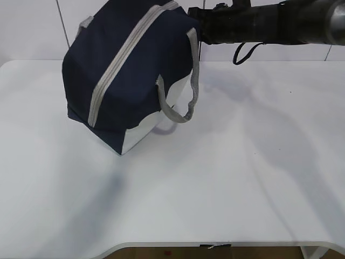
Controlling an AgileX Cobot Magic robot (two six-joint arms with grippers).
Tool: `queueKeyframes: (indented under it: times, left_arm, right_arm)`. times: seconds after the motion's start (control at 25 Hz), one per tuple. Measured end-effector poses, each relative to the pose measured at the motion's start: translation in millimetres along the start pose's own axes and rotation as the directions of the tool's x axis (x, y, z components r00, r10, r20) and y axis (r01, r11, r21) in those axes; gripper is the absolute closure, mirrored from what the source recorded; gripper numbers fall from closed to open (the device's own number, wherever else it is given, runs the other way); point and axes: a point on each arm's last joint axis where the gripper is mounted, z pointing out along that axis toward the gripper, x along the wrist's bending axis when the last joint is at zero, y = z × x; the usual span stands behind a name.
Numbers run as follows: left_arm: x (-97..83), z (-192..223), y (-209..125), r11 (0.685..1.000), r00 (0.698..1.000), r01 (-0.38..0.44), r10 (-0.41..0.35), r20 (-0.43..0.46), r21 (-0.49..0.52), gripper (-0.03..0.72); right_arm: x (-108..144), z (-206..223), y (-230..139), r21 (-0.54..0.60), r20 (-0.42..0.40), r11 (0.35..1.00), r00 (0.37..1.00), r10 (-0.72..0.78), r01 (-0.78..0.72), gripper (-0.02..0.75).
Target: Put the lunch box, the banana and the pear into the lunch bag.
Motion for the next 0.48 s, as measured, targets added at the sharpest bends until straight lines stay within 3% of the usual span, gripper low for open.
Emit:
queueKeyframes:
  times: [0.48]
  left_arm:
    - [-0.1, -3.7, 4.0, 0.999, 1.0, -0.007, 0.007, 0.008, -0.035, 0.664]
  right_arm:
    - [-0.9, -2.6, 2.9, -0.024, -0.073, 0.997, 0.995, 0.071, -0.073, 0.706]
